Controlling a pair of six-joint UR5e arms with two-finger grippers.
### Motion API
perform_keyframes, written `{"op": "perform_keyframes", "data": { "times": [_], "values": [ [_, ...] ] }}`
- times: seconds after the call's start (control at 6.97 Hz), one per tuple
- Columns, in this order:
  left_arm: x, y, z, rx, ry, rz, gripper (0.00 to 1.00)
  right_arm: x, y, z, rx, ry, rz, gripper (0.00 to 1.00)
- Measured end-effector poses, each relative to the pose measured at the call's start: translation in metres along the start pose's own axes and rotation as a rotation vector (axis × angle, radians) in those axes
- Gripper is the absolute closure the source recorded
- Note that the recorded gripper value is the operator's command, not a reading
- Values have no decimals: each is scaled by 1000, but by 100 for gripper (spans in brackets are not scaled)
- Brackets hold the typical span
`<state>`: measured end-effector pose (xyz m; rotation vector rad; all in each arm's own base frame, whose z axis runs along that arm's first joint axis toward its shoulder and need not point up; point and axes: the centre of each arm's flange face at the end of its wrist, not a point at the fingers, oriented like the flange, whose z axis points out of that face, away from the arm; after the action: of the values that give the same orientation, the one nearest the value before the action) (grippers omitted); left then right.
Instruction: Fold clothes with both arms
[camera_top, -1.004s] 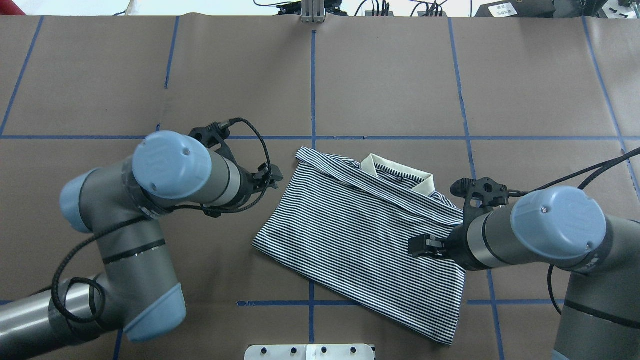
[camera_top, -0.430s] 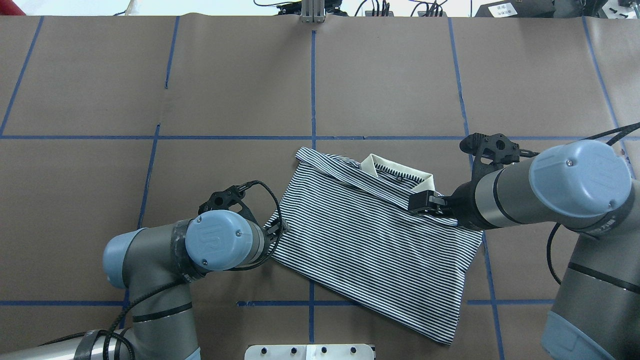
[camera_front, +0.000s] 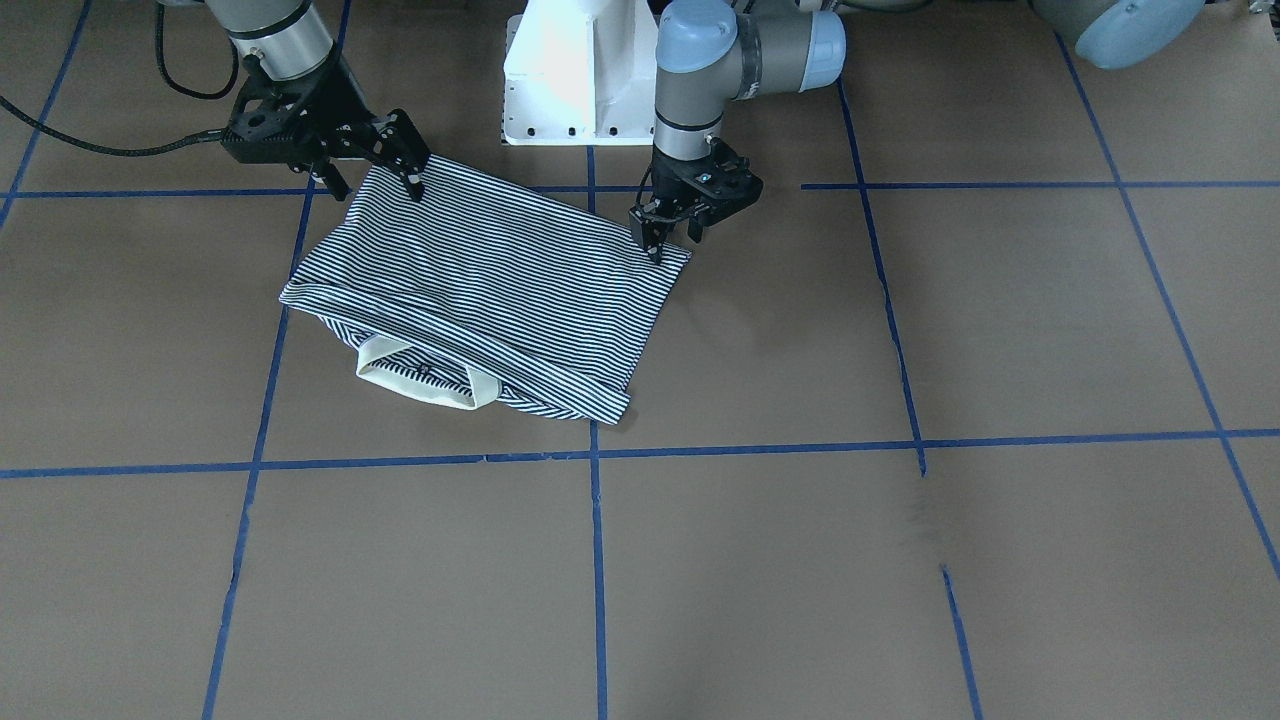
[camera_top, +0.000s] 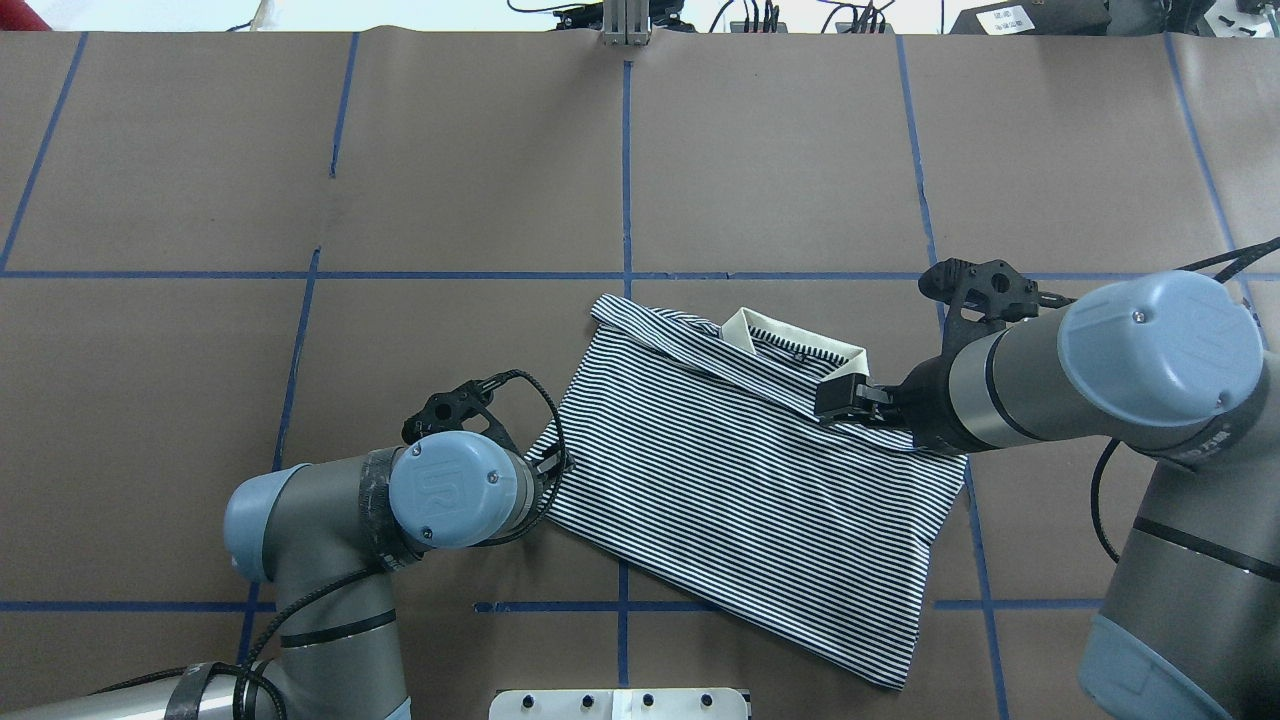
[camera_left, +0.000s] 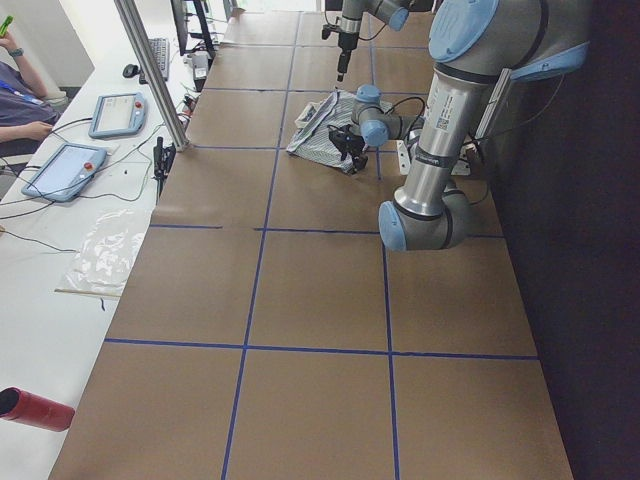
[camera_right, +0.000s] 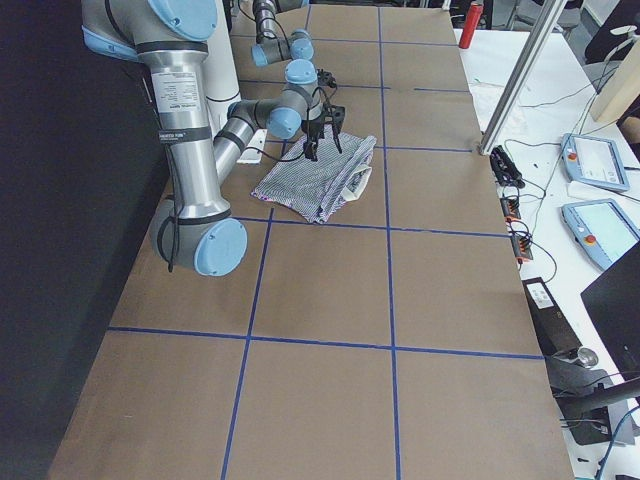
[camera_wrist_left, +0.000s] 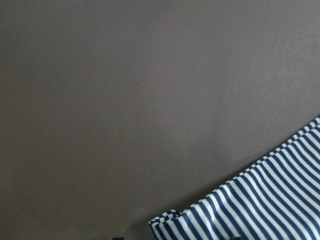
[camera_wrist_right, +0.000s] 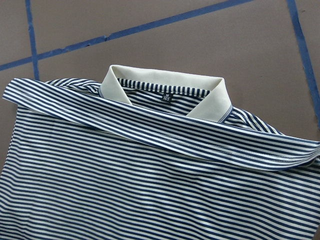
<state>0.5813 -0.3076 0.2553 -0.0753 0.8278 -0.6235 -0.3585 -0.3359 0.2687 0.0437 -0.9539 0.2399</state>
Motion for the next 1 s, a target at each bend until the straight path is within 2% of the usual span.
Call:
{"op": "perform_keyframes", "data": {
  "times": [0.14, 0.57, 1.0],
  "values": [
    [0, 0, 0, 1, -1, 0, 100, 0, 0, 0, -5, -2, 3, 0],
    [2, -5, -6, 2, 12, 3, 100, -1, 1, -2, -21, -7, 12, 0],
    [11, -46, -17, 45, 33, -20, 100, -1, 1, -2, -23, -7, 14, 0]
  ]
}}
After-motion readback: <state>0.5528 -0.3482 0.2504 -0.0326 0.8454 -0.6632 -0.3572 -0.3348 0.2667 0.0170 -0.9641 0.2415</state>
